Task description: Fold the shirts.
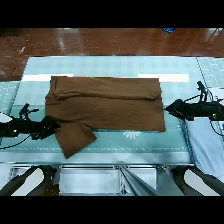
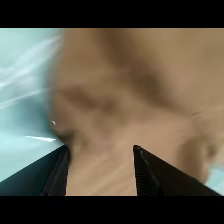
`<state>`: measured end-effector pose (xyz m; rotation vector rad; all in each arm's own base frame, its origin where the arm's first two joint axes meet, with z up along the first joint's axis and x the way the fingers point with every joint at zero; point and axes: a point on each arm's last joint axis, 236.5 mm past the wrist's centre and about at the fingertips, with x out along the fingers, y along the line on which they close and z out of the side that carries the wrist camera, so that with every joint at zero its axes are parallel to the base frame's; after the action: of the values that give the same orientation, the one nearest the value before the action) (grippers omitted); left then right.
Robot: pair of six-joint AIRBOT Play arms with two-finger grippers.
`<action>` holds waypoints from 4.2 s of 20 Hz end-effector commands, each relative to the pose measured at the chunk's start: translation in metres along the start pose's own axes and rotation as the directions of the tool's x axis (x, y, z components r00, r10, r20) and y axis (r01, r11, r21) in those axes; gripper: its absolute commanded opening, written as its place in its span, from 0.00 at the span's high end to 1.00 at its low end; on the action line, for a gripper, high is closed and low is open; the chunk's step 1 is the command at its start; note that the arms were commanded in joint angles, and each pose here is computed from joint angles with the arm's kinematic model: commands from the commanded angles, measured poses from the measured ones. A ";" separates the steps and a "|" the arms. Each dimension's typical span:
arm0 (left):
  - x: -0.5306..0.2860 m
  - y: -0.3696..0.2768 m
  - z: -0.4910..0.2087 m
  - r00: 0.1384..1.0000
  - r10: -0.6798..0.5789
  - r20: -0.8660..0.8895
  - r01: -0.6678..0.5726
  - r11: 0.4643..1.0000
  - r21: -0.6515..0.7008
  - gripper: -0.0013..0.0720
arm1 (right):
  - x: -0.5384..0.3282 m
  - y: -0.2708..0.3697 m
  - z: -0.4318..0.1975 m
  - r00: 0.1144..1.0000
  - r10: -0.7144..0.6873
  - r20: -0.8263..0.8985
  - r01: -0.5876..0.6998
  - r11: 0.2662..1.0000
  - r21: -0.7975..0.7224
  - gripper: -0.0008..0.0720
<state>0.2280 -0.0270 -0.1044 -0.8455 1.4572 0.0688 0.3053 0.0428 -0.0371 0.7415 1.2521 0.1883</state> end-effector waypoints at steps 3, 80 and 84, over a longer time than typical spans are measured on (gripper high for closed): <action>0.021 -0.022 0.006 0.998 -0.056 0.034 0.056 0.998 -0.015 0.96 | -0.002 -0.023 -0.016 0.997 -0.066 -0.035 0.067 0.997 0.036 0.43; 0.046 -0.267 -0.044 0.969 -0.232 -0.084 0.224 0.685 0.694 0.96 | -0.065 0.098 0.014 0.991 0.008 0.133 0.037 0.943 -0.331 0.95; 0.121 -0.315 -0.115 0.954 -0.117 -0.275 0.286 0.626 0.725 0.96 | -0.098 0.114 -0.041 0.979 0.082 0.189 -0.016 0.945 -0.327 0.95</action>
<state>0.3422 -0.2977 -0.0251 -0.3597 1.2561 -0.6901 0.3070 0.0843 0.0889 0.4727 1.0294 0.3338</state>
